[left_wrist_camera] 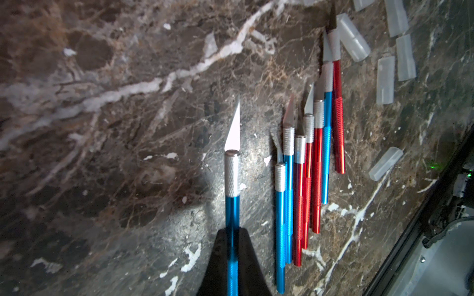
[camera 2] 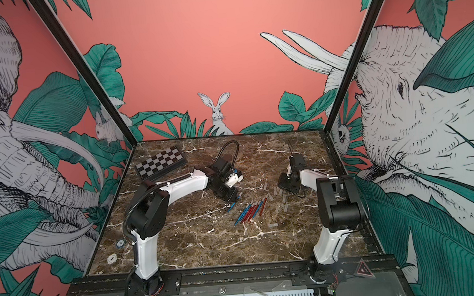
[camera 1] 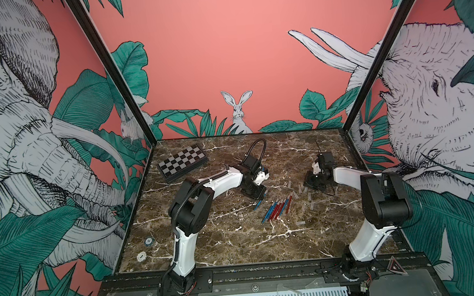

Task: Remove protective caps from carving knives
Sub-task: Place the protective sleeve at the center of the board, then place the carving knife at the center of the board.

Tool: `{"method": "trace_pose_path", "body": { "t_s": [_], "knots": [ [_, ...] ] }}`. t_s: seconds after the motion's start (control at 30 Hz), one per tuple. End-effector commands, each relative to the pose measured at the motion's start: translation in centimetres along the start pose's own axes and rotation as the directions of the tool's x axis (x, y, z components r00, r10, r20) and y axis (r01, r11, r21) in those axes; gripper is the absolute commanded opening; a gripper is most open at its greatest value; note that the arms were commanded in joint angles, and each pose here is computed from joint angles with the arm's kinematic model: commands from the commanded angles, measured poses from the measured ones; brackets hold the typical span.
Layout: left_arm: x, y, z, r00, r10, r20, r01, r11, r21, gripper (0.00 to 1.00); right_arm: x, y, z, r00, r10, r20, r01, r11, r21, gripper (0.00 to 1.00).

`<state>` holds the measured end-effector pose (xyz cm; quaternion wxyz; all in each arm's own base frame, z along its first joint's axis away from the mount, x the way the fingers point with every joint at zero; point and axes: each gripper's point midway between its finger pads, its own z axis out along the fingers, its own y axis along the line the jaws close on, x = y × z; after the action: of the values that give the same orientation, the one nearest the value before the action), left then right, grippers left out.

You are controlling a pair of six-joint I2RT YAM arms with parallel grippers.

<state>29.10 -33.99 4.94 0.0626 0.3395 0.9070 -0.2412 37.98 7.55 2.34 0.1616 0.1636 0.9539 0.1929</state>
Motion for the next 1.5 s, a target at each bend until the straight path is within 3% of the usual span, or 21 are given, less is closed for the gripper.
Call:
{"method": "trace_pose_path", "body": {
  "t_s": [0.0,0.3,0.7,0.83,1.2,1.47],
  "knots": [
    [0.1,-0.2,-0.2,1.000,-0.009,0.001,0.009,1.000,0.012,0.00,-0.1,-0.5,0.5,1.000,0.000,-0.002,0.000,1.000,0.019,0.13],
    [0.2,0.1,0.2,1.000,-0.007,-0.009,0.007,1.000,0.009,0.00,-0.3,-0.7,-0.2,1.000,0.000,0.022,-0.001,0.999,0.036,0.26],
    [0.2,0.4,0.6,0.999,-0.029,-0.028,0.029,1.000,-0.006,0.00,-0.4,-0.2,-3.7,0.995,-0.024,0.099,0.021,0.999,0.036,0.27],
    [0.6,0.8,1.0,0.998,-0.049,-0.043,0.048,0.999,-0.020,0.00,-0.4,0.8,-5.2,0.988,-0.047,0.150,0.050,0.999,-0.019,0.29],
    [0.7,1.4,0.9,0.997,-0.063,-0.040,0.061,0.997,-0.053,0.00,0.9,0.6,-5.8,0.983,-0.082,0.165,0.089,0.995,-0.037,0.30],
    [0.9,1.6,1.0,0.996,-0.076,-0.047,0.073,0.995,-0.062,0.05,1.1,0.1,-6.1,0.981,-0.083,0.173,0.090,0.995,-0.030,0.30]
  ]
}}
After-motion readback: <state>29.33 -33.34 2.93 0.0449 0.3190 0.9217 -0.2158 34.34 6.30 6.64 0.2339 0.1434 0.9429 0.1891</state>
